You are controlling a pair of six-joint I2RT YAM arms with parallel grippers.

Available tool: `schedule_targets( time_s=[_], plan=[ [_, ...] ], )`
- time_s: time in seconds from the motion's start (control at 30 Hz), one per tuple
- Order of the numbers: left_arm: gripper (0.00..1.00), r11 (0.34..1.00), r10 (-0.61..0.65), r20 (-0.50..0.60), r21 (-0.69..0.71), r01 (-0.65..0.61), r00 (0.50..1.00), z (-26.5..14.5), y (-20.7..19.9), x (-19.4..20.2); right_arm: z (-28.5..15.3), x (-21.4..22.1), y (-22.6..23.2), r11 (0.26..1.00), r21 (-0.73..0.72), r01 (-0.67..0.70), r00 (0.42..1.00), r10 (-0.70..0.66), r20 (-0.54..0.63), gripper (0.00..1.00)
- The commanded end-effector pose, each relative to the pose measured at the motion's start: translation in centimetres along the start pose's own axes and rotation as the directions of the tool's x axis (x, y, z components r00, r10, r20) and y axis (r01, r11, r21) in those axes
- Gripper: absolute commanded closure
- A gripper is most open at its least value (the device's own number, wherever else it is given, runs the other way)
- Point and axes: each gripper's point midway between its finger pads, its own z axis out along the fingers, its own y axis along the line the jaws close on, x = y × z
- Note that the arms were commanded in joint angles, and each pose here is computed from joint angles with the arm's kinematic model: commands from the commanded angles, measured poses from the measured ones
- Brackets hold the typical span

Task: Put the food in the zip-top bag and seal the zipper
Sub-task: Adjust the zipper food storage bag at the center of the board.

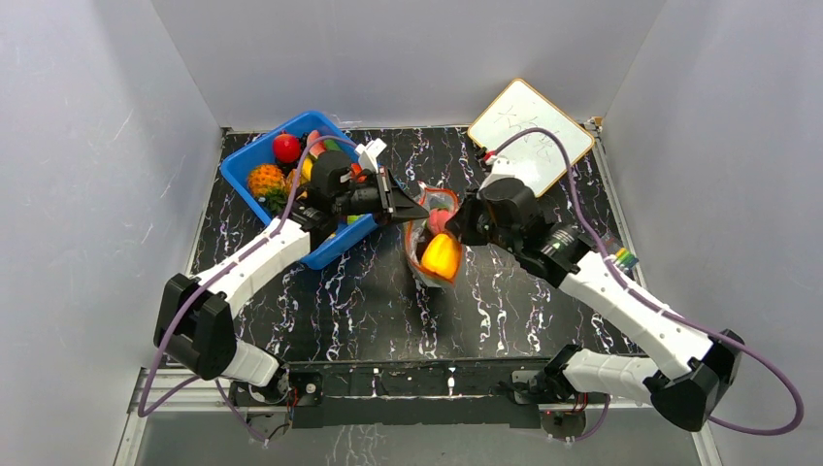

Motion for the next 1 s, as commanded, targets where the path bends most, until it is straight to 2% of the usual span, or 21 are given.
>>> schedule_targets(
  time_s=[0.0, 0.13, 0.3, 0.53, 0.7, 0.73, 0.97],
  plan=[
    [1.00, 0.996, 0.029, 0.011, 0.084, -0.029, 1.000, 1.4, -3.5, -0.3, 1.2, -0.9, 5.1, 0.982, -0.174, -0.072, 0.997, 0.078, 0.029, 1.00],
    [1.00, 0.998, 0.021, 0.030, 0.063, -0.023, 0.999, 2.1, -3.3, -0.5, 2.6, -0.2, 3.7, 0.987, -0.085, -0.139, 0.989, 0.142, 0.034, 1.00],
    [1.00, 0.999, 0.031, 0.036, 0.027, -0.032, 0.999, 3.0, -2.7, -0.5, 3.4, -0.2, 3.0, 0.972, -0.059, -0.229, 0.970, 0.233, 0.074, 1.00],
    [1.00, 0.985, 0.126, 0.029, -0.126, -0.121, 0.992, 2.2, -0.7, -0.7, 1.7, -0.9, -2.1, 0.971, 0.184, -0.151, 0.981, 0.125, 0.145, 1.00],
    [1.00, 0.977, 0.159, 0.037, -0.146, -0.152, 0.987, 1.6, -0.9, -1.0, -0.6, -1.7, -3.3, 0.970, 0.217, -0.113, 0.983, 0.077, 0.166, 1.00],
    [1.00, 0.978, 0.157, 0.033, -0.141, -0.151, 0.987, 1.6, -0.9, -0.9, -1.0, -2.0, -3.0, 0.973, 0.201, -0.112, 0.982, 0.077, 0.172, 0.99],
    [1.00, 0.979, 0.170, 0.024, -0.116, -0.166, 0.985, 1.5, -1.2, -0.6, -3.7, -1.3, -0.8, 0.996, 0.064, -0.062, 0.994, 0.056, 0.093, 0.71]
  ],
)
